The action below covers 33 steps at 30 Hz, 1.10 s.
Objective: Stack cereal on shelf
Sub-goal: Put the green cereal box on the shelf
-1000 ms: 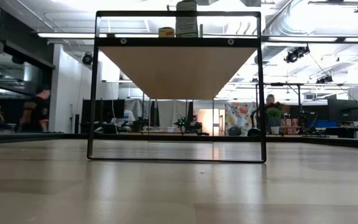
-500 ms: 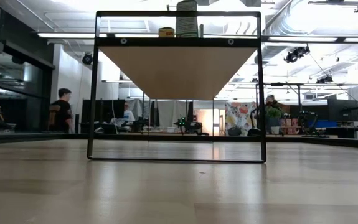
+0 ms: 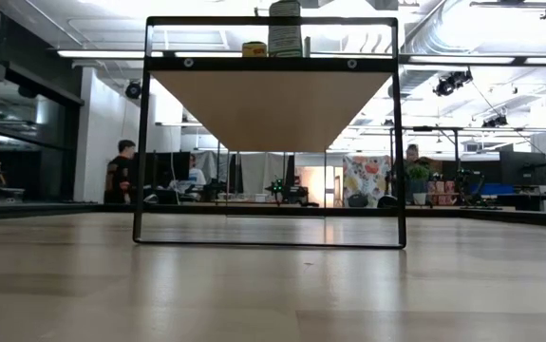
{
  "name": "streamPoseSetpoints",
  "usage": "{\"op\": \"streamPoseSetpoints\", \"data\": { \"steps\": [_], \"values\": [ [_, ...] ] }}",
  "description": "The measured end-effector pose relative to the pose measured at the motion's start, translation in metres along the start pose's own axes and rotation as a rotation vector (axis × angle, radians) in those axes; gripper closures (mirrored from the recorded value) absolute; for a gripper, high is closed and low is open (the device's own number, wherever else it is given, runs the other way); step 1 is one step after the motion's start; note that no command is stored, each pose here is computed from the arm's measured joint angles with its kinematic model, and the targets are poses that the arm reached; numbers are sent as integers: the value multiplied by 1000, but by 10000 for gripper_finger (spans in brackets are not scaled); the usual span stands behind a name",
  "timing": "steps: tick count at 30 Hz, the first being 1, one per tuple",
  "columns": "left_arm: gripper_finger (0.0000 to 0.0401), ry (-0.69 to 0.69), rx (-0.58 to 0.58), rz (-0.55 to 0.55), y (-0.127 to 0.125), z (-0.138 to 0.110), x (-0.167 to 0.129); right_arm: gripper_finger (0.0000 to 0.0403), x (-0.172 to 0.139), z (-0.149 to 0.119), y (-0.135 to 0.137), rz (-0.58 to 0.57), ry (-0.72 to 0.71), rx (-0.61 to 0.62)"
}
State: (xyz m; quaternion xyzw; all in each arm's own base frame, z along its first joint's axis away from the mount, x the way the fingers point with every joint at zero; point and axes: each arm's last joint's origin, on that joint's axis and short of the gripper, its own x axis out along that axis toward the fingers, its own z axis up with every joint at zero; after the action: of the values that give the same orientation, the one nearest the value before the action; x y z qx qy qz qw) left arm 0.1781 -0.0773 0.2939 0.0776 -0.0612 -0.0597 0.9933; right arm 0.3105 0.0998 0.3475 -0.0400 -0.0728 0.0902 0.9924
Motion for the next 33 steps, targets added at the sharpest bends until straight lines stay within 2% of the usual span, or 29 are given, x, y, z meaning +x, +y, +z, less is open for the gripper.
{"op": "streamPoseSetpoints", "data": {
  "steps": [4,16,22,27,33],
  "values": [
    [214,-27,-8,-40,2,-6,13,250,0,0,0,-1,0,1],
    [154,-80,8,-9,3,-10,26,250,0,0,0,-1,2,-1],
    [148,-122,7,-48,4,-8,32,250,6,-7,-2,-16,-1,-2],
    [148,-89,5,-53,0,-12,46,250,16,-22,-6,-27,19,-4],
    [148,-94,4,-49,0,-8,49,250,16,-22,-2,-13,15,-13]
  ]
}}
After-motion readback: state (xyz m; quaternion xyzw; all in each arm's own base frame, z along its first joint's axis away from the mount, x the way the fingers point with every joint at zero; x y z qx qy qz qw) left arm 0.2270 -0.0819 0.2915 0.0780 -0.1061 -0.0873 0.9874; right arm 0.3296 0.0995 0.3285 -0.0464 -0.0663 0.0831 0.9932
